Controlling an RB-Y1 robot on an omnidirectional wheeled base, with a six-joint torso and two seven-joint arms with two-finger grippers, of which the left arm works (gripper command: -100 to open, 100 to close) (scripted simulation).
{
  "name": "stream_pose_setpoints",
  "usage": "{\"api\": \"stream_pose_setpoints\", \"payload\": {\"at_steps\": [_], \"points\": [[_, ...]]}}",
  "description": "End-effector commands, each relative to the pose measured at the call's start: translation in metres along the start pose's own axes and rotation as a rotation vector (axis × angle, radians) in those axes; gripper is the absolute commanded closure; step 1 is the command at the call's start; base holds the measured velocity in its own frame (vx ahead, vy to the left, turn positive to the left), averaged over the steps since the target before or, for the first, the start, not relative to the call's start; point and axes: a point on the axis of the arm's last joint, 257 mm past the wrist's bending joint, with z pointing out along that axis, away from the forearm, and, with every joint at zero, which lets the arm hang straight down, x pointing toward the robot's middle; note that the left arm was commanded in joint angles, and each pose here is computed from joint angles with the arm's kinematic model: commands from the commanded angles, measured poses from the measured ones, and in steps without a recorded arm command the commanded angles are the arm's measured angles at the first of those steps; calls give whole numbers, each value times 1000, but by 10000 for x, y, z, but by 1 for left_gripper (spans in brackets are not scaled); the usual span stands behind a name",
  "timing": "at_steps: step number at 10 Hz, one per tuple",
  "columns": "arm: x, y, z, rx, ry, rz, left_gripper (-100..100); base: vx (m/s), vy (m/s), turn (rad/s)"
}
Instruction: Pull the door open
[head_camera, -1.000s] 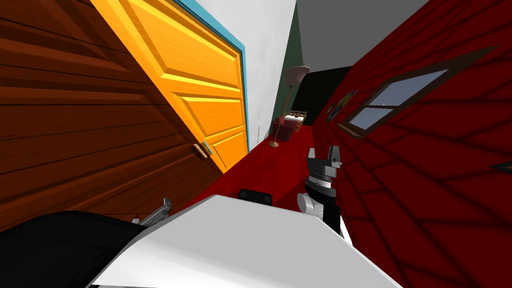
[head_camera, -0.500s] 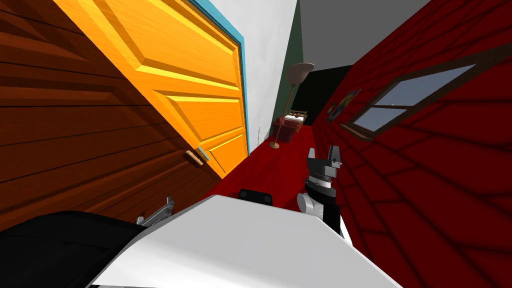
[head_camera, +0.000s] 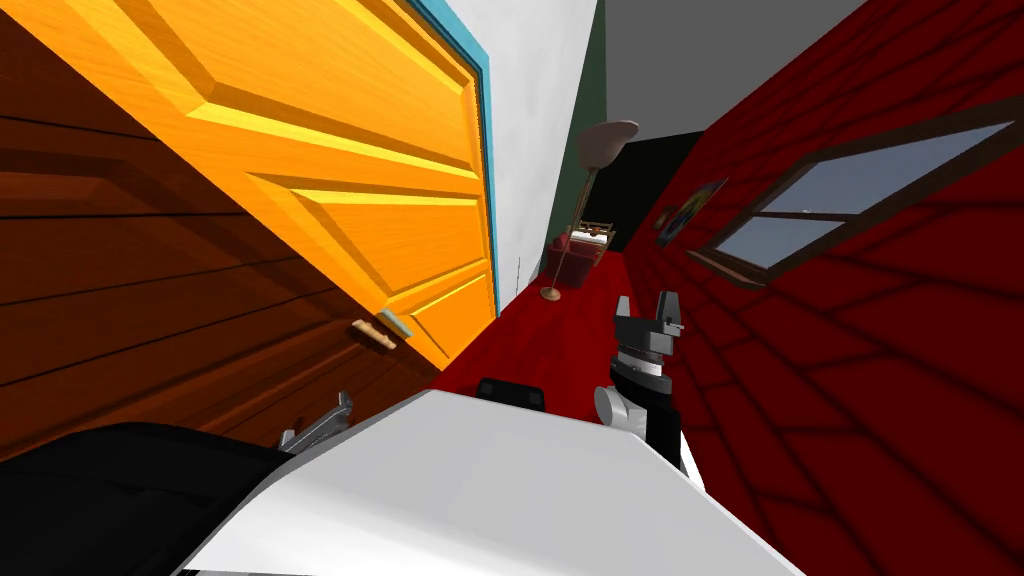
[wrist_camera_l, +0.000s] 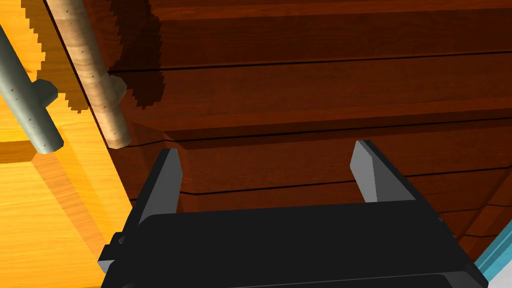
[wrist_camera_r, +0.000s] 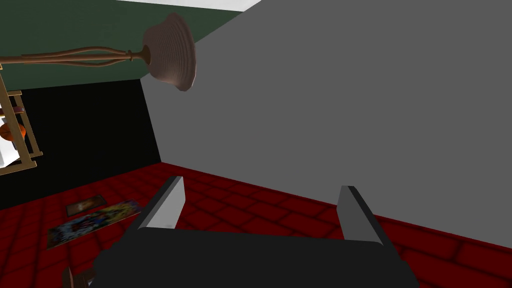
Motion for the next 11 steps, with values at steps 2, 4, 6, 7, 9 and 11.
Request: {"api": "stream_pose_setpoints", "payload": {"at_steps": [2,4,6,7,9,11], "points": [[19,-21,-8,2,4,-4,-100,236,110,-26],[30,-35,-12,3,6,-6,-100,212,132,-30],[41,-49,-16,4,9,-8,-100,182,124,-27],[46,-56,-18,4,10,-9,-100,228,142,-40],[60,-74,-22,5,13,-12,-100,231,128,-32],[61,-77,-25,6,13,-12,-100,145,79,-25]]}}
